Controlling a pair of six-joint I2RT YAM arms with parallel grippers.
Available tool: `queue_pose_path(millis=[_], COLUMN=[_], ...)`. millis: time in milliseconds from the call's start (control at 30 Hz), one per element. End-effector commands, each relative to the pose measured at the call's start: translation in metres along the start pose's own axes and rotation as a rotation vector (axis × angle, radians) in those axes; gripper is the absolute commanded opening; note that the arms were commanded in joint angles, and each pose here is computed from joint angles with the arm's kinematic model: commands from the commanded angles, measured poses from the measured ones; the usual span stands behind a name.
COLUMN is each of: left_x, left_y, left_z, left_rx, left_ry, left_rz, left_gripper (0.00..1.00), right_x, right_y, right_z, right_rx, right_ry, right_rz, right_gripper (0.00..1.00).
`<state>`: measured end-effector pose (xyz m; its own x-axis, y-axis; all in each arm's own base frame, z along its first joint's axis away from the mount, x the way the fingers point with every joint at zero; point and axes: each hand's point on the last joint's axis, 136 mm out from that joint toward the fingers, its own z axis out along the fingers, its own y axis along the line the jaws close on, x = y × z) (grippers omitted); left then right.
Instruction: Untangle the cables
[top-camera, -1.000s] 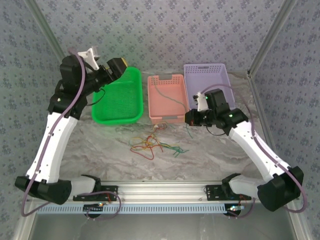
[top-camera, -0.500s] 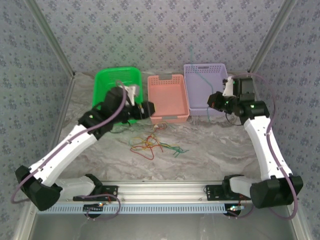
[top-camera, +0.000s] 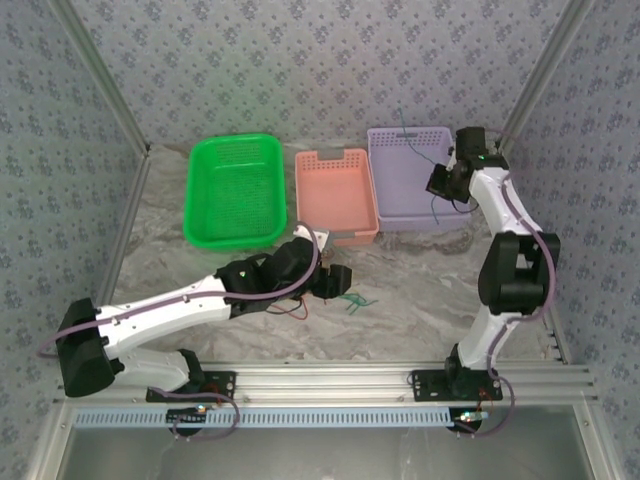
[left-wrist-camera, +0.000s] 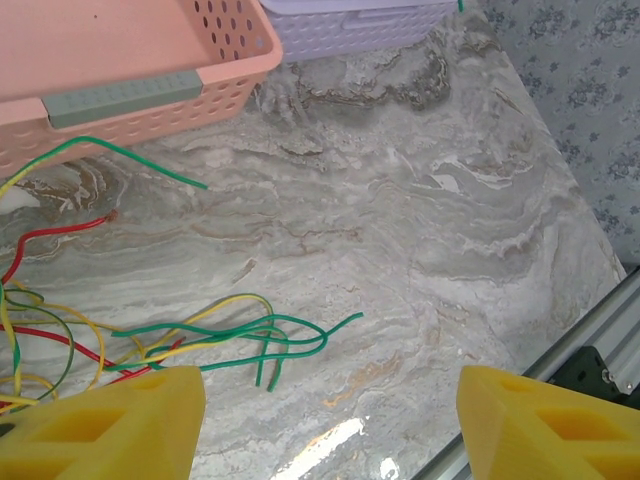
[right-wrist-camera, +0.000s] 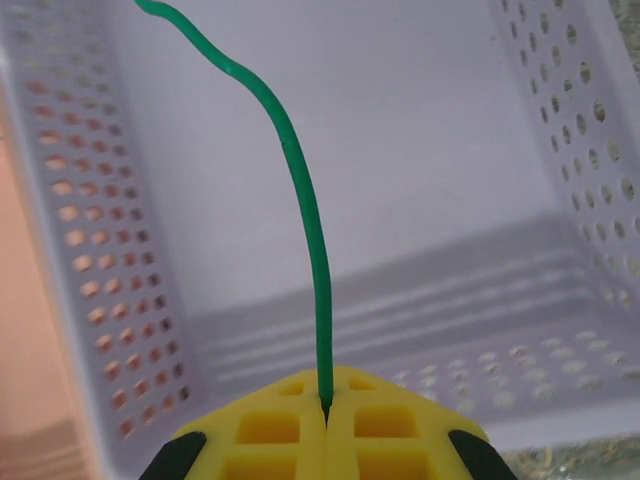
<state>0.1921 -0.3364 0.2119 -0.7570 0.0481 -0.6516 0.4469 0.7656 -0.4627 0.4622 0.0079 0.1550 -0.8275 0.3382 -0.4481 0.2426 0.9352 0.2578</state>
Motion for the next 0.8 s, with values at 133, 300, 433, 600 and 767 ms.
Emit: queue_pose_path(millis=[133,300,433,600,767], left_x=[-0.001,0.007,0.009,0.009,0.01], left_y=[0.007,0.015,0.019,0.021,0.022], left_z=[-0.007,-0.009,-0.011,-0.012,-0.01], left_rx=[-0.016,-0.025,-0.039,-0.048,-0.054], left_ry=[-0.053,-0.047,-0.043,-0.046,-0.041], left_rz=[-0.043,-0.059,-0.059,-0.056,-0.057], left_gripper=[0.66,0.66,0.65,0.65,0.65], right_x=[-0.031,-0.037,-0.035,-0.031,-0.025], right_y=[-0.016,-0.016,-0.017,-0.019,-0.036], right_z=[0.025,0.037,0.045,0.053,0.061], right_rx=[0.149,0.217,0.319,0.421,0.528], right_ry=[-0.004,0.014,0.043,0.04,0.046], right_rz=[-0.066,-0.119,-0.213,-0.309,-0.344], right_gripper=[0.0,0.0,0.0,0.0,0.0])
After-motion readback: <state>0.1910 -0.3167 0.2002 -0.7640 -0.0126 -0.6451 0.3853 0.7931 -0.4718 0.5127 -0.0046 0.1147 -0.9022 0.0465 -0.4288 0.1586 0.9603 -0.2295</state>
